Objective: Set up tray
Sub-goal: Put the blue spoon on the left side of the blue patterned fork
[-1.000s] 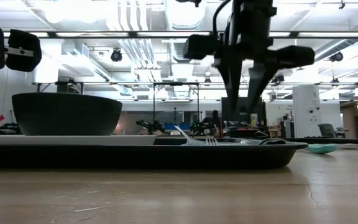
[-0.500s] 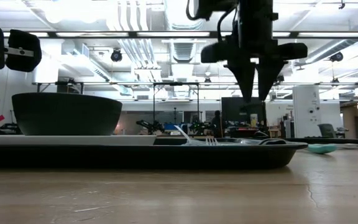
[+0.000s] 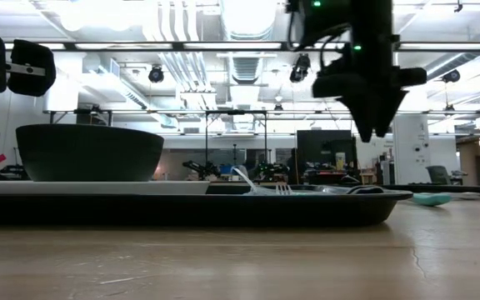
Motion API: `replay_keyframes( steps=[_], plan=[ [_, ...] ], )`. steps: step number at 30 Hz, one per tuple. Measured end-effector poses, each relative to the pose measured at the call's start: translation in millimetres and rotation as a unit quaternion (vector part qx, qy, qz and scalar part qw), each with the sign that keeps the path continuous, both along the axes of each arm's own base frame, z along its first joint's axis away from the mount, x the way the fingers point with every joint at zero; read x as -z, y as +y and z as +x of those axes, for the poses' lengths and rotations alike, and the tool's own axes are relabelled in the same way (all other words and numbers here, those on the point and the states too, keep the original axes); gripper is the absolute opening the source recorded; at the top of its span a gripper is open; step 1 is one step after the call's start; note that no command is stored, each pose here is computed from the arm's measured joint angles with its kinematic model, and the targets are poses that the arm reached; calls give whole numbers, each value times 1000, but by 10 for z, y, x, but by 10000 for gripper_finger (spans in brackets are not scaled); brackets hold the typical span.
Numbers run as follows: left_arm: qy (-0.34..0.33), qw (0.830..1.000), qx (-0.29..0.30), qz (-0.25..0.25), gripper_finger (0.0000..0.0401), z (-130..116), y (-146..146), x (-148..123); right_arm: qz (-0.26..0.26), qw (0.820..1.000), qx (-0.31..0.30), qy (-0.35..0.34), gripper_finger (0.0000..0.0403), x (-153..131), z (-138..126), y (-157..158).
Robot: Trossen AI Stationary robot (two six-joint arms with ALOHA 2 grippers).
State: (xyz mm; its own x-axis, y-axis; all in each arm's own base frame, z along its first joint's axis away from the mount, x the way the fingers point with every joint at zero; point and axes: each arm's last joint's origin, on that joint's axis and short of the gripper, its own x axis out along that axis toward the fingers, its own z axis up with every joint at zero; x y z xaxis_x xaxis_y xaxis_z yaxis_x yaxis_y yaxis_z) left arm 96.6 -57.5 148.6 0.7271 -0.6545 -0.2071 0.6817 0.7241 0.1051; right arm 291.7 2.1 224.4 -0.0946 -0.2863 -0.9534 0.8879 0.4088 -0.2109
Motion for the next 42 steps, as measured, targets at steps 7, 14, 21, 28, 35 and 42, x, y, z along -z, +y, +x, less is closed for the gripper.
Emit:
replay_keyframes(
  steps=[7, 14, 21, 28, 35, 42],
  plan=[
    [0, 1000, 0, 0, 107, 0, 0, -1, 6, 996, -66, -59, 150, -10, -407, -57],
    [0, 1000, 0, 0, 107, 0, 0, 0, 3, 993, -90, -75, 144, 39, -806, -203],
    [0, 1000, 0, 0, 107, 0, 0, 0, 4, 987, -147, -67, 145, 106, -1029, -364],
    [0, 1000, 0, 0, 107, 0, 0, -3, 33, 978, -194, -66, 137, 252, -1078, -542],
    [0, 1000, 0, 0, 107, 0, 0, -1, 62, 975, -202, -72, 140, 389, -1158, -697],
    [0, 1000, 0, 0, 107, 0, 0, 0, 93, 970, -213, -78, 136, 498, -1217, -776]
  ],
)
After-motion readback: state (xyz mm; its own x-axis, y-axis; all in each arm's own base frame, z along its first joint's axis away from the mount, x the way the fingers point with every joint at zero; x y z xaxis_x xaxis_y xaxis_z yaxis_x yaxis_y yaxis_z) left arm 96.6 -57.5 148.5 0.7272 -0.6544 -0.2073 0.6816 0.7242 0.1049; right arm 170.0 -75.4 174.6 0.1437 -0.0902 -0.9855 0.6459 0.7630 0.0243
